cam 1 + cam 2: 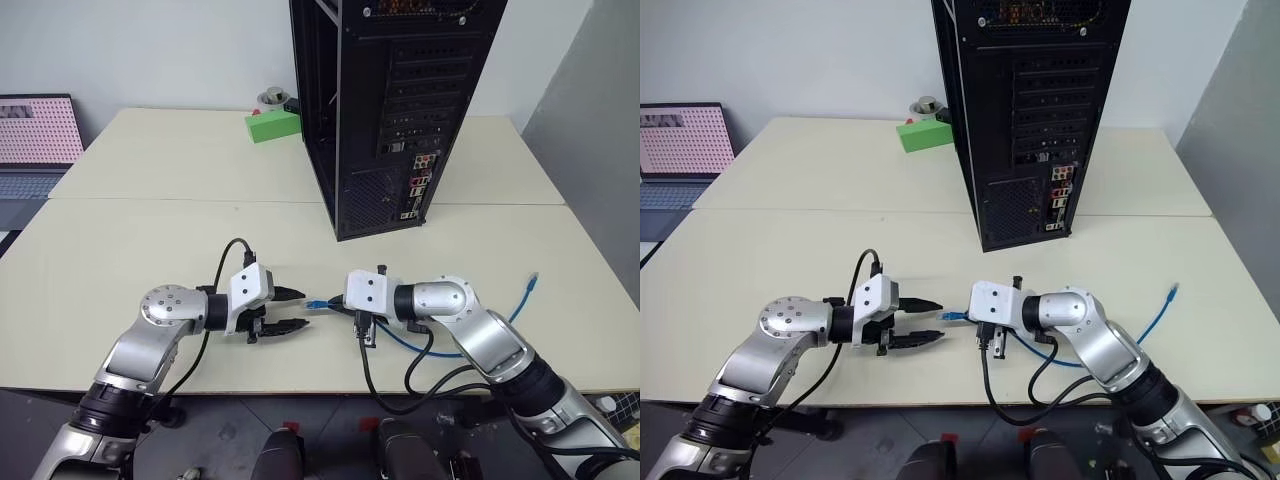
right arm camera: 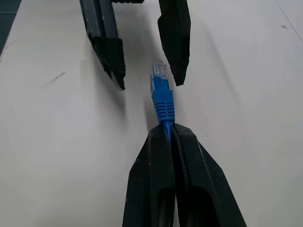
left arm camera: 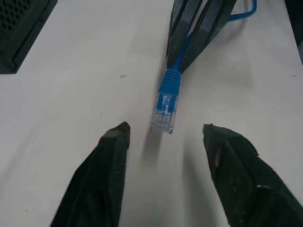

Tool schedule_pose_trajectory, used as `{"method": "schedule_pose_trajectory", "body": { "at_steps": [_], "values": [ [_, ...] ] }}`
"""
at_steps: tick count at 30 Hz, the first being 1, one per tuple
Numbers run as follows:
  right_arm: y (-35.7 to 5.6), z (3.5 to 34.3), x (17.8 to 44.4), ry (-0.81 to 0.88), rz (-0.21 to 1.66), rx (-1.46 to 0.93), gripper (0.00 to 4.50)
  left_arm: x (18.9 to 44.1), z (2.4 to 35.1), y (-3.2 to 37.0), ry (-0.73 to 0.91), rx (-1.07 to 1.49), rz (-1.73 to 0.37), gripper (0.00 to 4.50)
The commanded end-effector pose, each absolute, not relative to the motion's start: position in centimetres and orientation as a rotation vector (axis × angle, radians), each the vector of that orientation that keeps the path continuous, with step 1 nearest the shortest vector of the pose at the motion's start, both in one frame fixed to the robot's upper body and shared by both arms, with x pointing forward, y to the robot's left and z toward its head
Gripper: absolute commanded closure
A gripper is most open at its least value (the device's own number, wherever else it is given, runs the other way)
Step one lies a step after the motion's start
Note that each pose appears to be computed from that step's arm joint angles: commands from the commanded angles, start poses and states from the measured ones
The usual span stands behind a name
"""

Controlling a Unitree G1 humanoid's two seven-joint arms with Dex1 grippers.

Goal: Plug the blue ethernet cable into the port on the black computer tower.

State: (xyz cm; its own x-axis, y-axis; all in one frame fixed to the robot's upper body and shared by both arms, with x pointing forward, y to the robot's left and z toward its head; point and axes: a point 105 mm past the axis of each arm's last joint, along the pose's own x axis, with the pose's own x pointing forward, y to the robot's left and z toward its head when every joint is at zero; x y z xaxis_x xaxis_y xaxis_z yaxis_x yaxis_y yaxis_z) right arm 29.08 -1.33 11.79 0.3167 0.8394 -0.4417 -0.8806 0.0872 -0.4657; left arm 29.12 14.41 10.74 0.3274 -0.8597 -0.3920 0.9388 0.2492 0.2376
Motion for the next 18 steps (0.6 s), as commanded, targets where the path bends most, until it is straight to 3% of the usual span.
{"method": "schedule_pose_trajectory", "body": {
  "at_steps": [1, 7, 13, 18],
  "values": [
    [-1.16, 13.45, 28.88, 0.001, 1.277, -0.763, 4.50, 29.30, 11.48, 13.80, 0.153, 0.492, -1.244, 3.05],
    [-1.19, 13.42, 28.86, 0.003, 1.282, -0.772, 4.50, 29.49, 11.38, 13.33, 0.142, 0.492, -1.244, 4.23],
    [-1.28, 13.17, 28.61, 0.022, 1.301, -0.764, 4.50, 29.39, 11.14, 13.20, 0.141, 0.502, -1.254, 4.23],
    [-2.07, 12.96, 28.40, 0.042, 1.318, -0.786, 3.45, 29.25, 10.71, 13.17, 0.121, 0.547, -1.268, 4.23]
  ]
}}
